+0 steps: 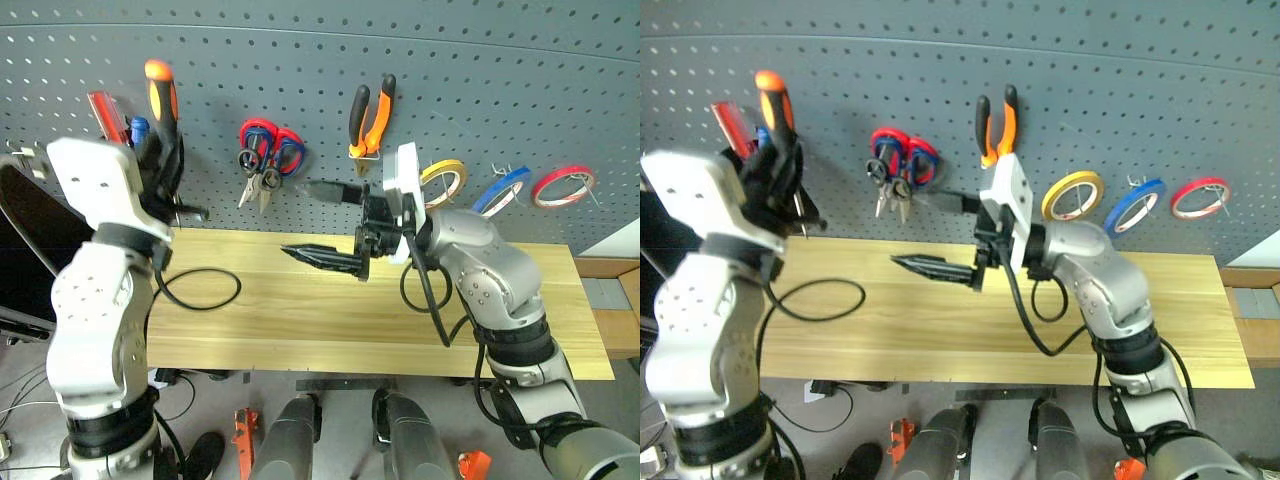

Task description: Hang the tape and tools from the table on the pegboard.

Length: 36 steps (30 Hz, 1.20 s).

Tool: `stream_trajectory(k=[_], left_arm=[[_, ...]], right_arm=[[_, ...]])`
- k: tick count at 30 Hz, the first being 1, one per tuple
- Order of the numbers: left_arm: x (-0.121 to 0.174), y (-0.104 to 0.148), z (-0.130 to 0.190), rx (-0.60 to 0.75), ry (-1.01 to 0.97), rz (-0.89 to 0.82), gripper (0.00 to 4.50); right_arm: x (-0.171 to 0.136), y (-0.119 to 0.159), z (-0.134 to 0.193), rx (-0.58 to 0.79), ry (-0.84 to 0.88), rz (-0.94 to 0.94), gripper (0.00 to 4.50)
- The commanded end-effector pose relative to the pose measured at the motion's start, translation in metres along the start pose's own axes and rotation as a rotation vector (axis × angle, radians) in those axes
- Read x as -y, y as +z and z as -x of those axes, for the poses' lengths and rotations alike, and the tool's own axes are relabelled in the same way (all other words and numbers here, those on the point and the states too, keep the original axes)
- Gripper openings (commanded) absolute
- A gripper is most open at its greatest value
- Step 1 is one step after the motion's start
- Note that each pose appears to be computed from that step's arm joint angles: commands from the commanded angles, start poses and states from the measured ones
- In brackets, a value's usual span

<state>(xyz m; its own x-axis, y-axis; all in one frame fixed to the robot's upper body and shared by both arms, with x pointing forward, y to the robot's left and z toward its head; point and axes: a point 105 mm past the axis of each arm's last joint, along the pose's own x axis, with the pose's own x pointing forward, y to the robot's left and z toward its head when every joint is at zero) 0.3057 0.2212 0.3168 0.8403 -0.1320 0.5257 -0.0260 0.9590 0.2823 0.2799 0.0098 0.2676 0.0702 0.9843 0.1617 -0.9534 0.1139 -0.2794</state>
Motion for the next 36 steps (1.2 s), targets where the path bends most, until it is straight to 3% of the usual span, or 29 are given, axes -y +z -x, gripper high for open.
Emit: stream_trajectory(k=[1, 5, 9, 24, 28, 36], left_arm=[[-0.015, 0.032, -0.009, 0.126, 0.019, -0.054, 0.46], [-0.038, 0.054, -0.025, 0.207, 0.059, -0.105, 0.46], [-0.054, 0.058, -0.033, 0.234, 0.085, -0.146, 0.46], [-0.096, -0.010, 0.000, 0.078, 0.258, -0.108, 0.46], [-0.092, -0.018, 0.002, 0.062, 0.246, -0.092, 0.46], [-0.095, -0.022, 0.004, 0.051, 0.254, -0.065, 3.05]], right_arm=[[0.003, 0.008, 0.003, 0.022, -0.018, 0.049, 4.50], [0.008, 0.010, 0.001, 0.032, -0.049, 0.070, 4.50], [0.009, 0.009, -0.001, 0.029, -0.057, 0.082, 4.50], [0.010, 0.008, -0.001, 0.009, -0.059, 0.096, 4.50], [0.010, 0.008, -0.002, 0.009, -0.054, 0.095, 4.50], [0.010, 0.006, -0.003, 0.003, -0.048, 0.100, 4.50]])
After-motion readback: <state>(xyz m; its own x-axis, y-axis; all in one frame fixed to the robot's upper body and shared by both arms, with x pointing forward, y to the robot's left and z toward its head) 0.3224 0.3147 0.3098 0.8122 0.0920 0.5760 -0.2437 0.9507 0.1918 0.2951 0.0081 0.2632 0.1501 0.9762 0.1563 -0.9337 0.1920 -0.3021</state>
